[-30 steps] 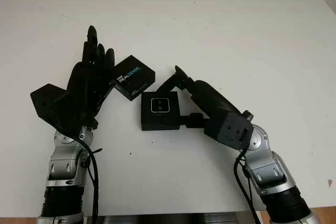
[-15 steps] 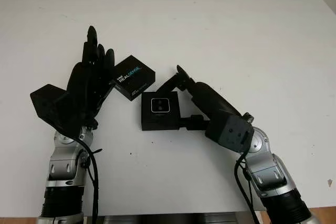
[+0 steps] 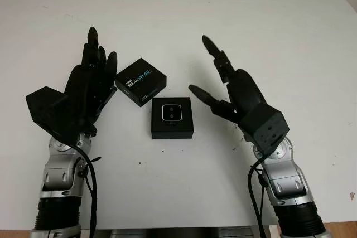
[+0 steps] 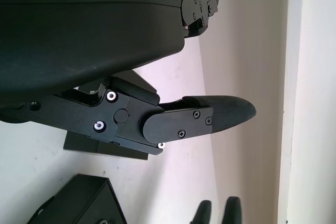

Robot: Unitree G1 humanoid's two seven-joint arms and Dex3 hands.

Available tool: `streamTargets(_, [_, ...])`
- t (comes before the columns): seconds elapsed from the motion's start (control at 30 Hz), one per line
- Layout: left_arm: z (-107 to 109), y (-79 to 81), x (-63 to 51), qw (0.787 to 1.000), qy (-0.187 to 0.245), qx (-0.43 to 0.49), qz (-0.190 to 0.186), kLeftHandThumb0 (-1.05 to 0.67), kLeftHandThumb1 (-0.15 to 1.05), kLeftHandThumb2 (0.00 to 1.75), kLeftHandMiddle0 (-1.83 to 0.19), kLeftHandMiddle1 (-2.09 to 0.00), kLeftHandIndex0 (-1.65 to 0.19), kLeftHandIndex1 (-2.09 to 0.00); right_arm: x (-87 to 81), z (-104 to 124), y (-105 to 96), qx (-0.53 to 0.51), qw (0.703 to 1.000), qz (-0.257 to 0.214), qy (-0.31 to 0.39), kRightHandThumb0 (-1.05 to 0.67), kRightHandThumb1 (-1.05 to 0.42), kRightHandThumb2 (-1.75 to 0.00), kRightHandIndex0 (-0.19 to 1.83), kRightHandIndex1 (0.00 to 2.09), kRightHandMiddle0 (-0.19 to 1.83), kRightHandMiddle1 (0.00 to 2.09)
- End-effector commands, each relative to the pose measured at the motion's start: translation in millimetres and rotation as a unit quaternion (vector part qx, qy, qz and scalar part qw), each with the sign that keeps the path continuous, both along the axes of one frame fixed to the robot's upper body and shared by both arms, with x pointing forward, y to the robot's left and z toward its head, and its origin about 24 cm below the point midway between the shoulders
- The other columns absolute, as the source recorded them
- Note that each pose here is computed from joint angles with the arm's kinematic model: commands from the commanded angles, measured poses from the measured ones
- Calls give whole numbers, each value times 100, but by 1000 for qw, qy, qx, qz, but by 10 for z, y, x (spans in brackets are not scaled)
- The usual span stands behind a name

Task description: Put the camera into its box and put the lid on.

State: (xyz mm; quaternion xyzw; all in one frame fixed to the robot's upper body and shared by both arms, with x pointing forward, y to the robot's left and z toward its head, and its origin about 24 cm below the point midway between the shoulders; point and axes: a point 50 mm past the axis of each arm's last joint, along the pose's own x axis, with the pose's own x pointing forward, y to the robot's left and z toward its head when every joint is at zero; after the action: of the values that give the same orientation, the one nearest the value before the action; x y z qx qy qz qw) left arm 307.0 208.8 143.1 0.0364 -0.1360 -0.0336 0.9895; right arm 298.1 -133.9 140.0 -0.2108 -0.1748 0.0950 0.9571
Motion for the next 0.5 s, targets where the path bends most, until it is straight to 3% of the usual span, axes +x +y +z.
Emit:
streamTargets(0.0, [202, 81, 20, 999, -29, 40, 0, -68, 105, 47, 18, -3, 16, -2, 20, 76, -28, 5, 1000, -15, -18, -75, -105, -34, -1, 10, 5, 11])
streamTargets(0.1, [381, 208, 82, 991, -34, 132, -11, -70, 105, 43, 19, -2, 17, -3, 50, 113, -76, 0, 999, -30, -29, -75, -105, -36, 0, 10, 6, 12])
streamTargets(0.3, [850, 380, 267, 947, -7, 307, -90, -74, 104, 15, 19, -2, 16, -5, 99, 151, -172, 11, 998, -51, -29, -77, -105, -39, 5, 10, 8, 12])
streamTargets(0.47, [1121, 271, 468, 870, 10, 471, -144, -83, 89, 3, 18, -4, 12, -6, 154, 141, -282, 65, 997, -46, 4, -77, -105, -44, 4, 8, 6, 10])
